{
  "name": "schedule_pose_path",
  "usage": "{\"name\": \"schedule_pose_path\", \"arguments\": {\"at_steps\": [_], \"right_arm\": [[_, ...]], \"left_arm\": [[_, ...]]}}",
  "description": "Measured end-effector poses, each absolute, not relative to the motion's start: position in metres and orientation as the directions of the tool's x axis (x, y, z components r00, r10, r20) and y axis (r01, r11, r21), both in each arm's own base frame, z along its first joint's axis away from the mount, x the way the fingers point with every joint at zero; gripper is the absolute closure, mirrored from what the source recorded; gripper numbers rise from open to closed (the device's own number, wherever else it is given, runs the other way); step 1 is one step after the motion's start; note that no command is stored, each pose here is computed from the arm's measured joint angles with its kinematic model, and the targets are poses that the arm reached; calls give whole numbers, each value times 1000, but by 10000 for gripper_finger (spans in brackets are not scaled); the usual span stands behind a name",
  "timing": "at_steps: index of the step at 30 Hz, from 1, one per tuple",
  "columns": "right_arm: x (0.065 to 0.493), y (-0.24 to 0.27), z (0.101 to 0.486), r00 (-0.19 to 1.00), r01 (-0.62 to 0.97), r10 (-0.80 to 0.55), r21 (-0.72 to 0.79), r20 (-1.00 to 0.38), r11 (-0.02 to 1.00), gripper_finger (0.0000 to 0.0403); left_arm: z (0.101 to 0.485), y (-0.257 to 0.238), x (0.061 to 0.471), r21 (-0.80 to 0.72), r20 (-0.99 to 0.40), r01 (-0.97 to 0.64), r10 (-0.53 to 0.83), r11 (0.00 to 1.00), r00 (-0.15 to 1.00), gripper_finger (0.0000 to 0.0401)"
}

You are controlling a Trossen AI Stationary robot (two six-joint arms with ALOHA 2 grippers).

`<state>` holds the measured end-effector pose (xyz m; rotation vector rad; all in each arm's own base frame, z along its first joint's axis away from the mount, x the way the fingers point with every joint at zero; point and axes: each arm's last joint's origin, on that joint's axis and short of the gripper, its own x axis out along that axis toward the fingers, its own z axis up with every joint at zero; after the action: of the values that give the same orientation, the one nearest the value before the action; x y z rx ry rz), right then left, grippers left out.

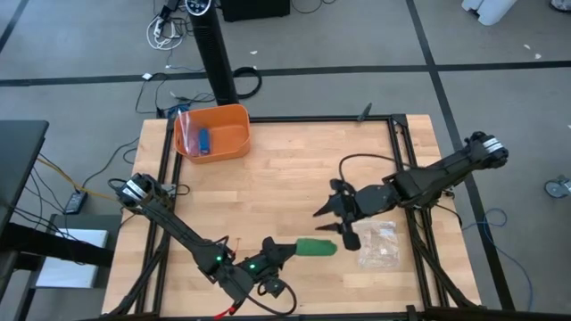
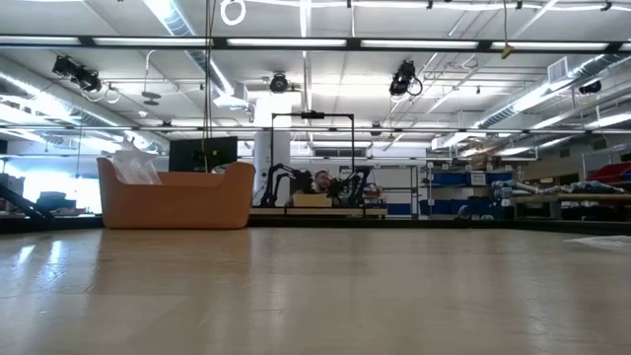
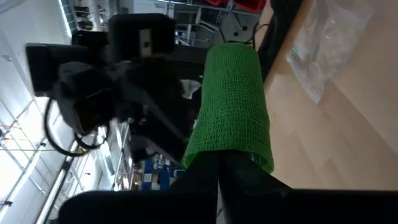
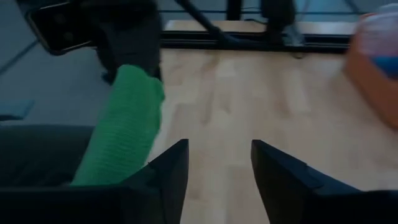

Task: Roll bandage
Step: Roll the green bandage

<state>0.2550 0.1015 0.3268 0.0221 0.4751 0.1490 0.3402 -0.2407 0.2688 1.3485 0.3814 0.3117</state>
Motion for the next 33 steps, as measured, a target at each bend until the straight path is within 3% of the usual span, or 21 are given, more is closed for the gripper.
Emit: {"name": "schedule_pose_path", "arguments": {"at_steps": [6, 10, 14, 22, 33], "right_arm": [[236, 89, 343, 885, -17, -13, -60, -466, 998, 210], [233, 104, 352, 878, -54, 7, -84, -479, 995, 208], [248, 134, 332, 838, -98, -12, -172, -546, 980, 206], [276, 159, 305, 735, -24, -233, -368, -637, 930, 164], [290, 164, 313, 713, 3, -242, -343, -658, 939, 124]], "left_arm": [[260, -230, 344, 972, -131, 19, 470, 235, 873, 400], [257, -222, 348, 961, -150, 10, 493, 275, 857, 400], [257, -213, 354, 949, -147, -28, 521, 313, 841, 400], [256, -205, 357, 938, -148, -60, 550, 342, 822, 400], [257, -200, 358, 932, -126, -115, 605, 343, 786, 400]]}}
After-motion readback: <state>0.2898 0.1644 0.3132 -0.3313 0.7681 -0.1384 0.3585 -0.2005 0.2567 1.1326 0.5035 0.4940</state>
